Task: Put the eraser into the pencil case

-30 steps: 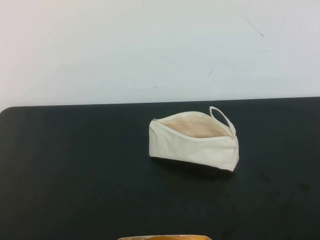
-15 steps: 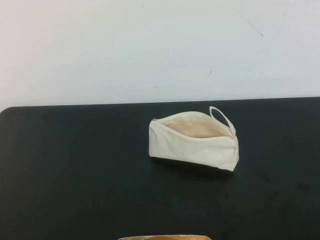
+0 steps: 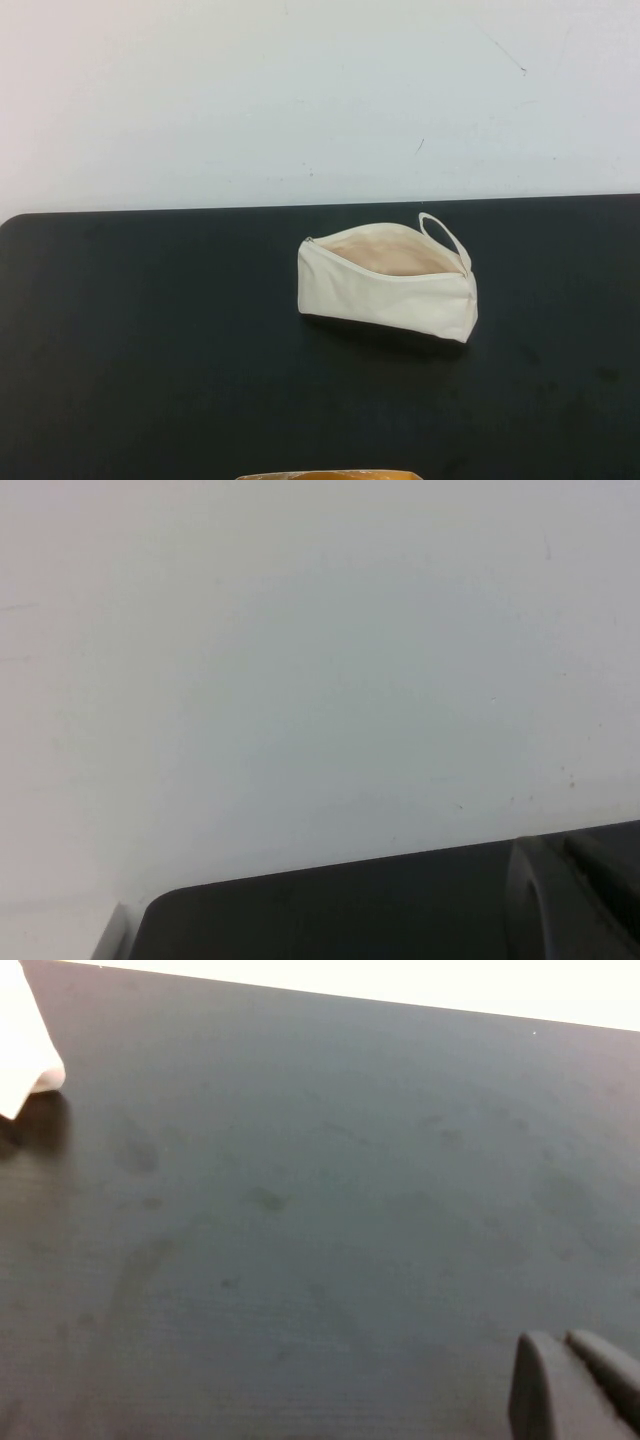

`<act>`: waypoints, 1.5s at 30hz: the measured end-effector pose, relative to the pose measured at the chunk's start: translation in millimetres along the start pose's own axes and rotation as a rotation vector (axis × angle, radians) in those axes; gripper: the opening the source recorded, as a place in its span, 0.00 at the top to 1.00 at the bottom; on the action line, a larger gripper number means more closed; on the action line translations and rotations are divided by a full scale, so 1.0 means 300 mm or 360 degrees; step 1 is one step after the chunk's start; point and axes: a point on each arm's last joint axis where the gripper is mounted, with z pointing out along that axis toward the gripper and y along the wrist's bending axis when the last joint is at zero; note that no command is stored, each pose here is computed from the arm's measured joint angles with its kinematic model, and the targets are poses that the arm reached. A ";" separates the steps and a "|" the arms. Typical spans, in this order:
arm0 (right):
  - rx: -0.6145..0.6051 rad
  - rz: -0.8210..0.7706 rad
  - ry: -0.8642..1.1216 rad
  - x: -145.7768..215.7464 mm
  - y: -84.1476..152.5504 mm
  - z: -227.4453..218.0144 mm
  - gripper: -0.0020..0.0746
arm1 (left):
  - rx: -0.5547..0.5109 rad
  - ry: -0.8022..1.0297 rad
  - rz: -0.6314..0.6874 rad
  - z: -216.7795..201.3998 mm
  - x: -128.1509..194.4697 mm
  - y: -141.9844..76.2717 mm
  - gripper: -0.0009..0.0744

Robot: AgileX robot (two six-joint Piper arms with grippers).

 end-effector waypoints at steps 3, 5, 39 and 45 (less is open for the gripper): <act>0.0000 0.0000 0.0000 0.000 0.000 0.000 0.98 | 0.0001 0.0001 -0.0002 0.000 0.000 0.000 0.99; 0.0000 0.0000 0.0000 0.000 0.000 0.000 0.98 | -0.0004 0.0007 -0.0034 0.000 0.001 0.001 0.99; 0.0000 0.0000 0.0000 0.000 0.000 0.000 0.98 | -0.0116 0.0658 -0.0280 -0.064 0.135 0.016 0.99; 0.0000 0.0000 0.0000 0.000 0.000 0.000 0.98 | -0.0060 0.0674 -0.0274 -0.065 0.135 0.010 0.99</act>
